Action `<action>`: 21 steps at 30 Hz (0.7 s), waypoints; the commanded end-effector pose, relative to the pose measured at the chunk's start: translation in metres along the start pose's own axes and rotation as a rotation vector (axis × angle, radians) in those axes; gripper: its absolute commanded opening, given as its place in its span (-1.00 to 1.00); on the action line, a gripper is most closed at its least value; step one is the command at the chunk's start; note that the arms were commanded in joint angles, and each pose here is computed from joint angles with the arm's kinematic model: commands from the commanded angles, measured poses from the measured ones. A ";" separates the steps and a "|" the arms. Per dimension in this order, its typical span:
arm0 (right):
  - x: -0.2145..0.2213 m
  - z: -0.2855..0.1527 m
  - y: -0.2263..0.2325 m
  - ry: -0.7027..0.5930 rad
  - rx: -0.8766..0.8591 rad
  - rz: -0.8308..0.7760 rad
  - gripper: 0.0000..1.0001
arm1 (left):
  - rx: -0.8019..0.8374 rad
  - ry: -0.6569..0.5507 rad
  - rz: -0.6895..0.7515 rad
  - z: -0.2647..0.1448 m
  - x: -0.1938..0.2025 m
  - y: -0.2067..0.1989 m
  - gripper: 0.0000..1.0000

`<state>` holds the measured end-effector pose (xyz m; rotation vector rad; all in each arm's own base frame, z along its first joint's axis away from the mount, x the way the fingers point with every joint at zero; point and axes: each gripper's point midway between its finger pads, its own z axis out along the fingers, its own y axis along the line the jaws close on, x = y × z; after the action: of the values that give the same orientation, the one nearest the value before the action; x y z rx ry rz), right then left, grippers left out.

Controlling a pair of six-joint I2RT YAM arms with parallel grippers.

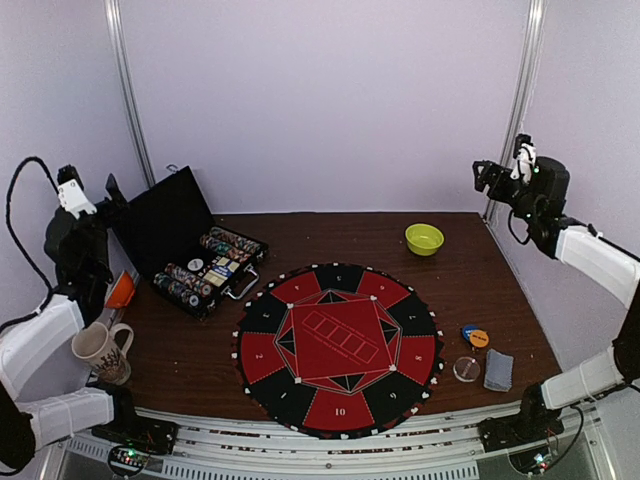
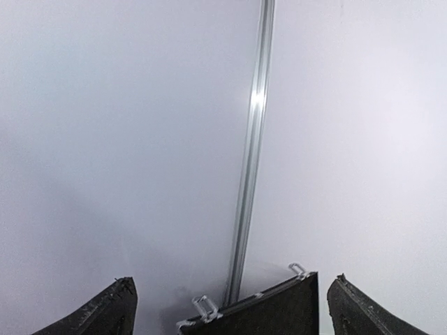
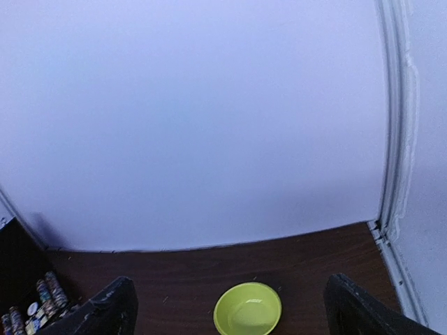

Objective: Distribute texas hold em gaming equipment
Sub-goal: Pick up the all-in button from the center of the board.

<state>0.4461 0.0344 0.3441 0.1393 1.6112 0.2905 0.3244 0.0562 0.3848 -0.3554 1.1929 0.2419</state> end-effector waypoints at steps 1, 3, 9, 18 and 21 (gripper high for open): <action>0.085 -0.025 0.043 0.494 -0.056 0.016 0.90 | 0.263 0.266 -0.005 0.023 0.018 -0.064 0.97; 0.101 -0.043 0.053 0.597 0.007 -0.054 0.89 | 0.426 0.367 0.009 0.023 0.026 -0.103 0.96; 0.193 -0.130 0.061 1.040 0.189 -0.204 0.89 | 0.801 0.452 0.185 -0.032 0.026 -0.214 0.96; 0.296 -0.238 0.041 1.334 0.262 -0.072 1.00 | 1.183 0.577 0.000 -0.127 0.073 -0.283 0.97; 0.309 -0.250 0.027 1.357 0.312 -0.075 1.00 | 1.242 0.554 0.031 -0.141 0.079 -0.299 0.96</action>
<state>0.1925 0.1260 0.0757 -0.0138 2.9625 0.0431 0.3526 -0.2410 0.3053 0.6343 1.7434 -0.5131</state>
